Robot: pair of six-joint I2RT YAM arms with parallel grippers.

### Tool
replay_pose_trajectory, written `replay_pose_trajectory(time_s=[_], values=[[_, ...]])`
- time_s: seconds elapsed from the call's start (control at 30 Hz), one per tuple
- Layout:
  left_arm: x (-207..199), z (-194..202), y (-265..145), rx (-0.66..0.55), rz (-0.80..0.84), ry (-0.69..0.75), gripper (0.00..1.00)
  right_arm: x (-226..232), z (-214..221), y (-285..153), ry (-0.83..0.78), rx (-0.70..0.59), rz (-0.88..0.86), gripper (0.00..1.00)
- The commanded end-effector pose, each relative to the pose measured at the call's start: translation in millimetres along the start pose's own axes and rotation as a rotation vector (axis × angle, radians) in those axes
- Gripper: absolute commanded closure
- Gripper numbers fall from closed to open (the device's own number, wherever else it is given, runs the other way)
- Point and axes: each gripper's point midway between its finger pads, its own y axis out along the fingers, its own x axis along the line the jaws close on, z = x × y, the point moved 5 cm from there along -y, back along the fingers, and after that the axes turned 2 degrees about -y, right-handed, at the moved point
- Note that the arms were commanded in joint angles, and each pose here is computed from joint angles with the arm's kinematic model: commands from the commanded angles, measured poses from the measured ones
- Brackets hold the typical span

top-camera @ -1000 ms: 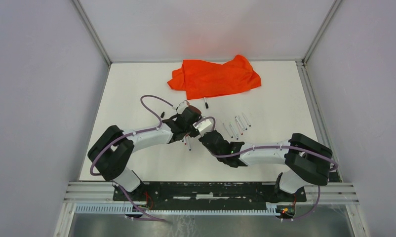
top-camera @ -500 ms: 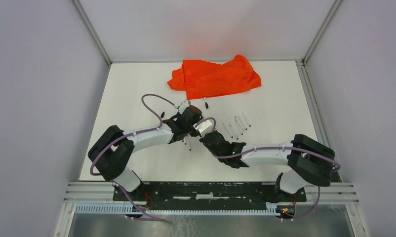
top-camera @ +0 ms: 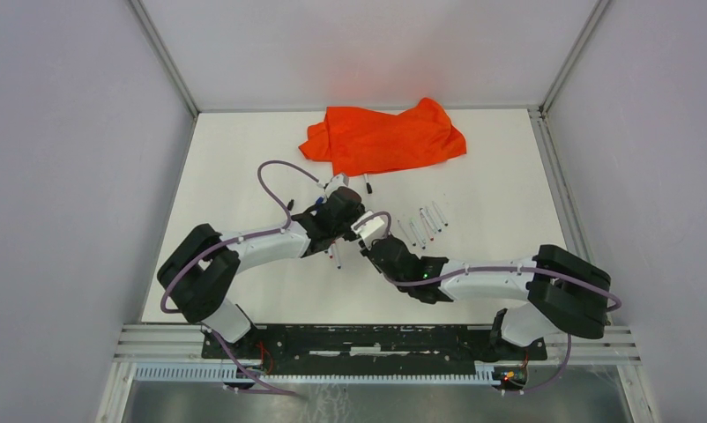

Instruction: Open the pen caps

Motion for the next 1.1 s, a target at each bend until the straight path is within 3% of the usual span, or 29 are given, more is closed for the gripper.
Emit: replay_pose_trajectory(time_s=[0.0, 0.23, 0.5, 1.07], values=[[-14.5, -10.3, -3.1, -0.037, 0.030, 0.055, 0.98, -4.4, -12.0, -7.9, 0.028, -0.063, -0.004, 0.70], [-2.9, -14.1, -3.1, -0.057, -0.056, 0.070, 0.98, -14.5, -1.5, -17.6, 0.036, -0.058, -0.008, 0.69], [18.8, -28.3, -4.3, -0.092, -0.176, 0.079, 0.98, -11.1, 18.4, -5.3, 0.009, 0.034, -0.076, 0.64], [74.7, -70.7, -30.2, -0.164, -0.401, 0.049, 0.98, 8.5, 47.9, 12.5, 0.034, 0.174, -0.183, 0.64]])
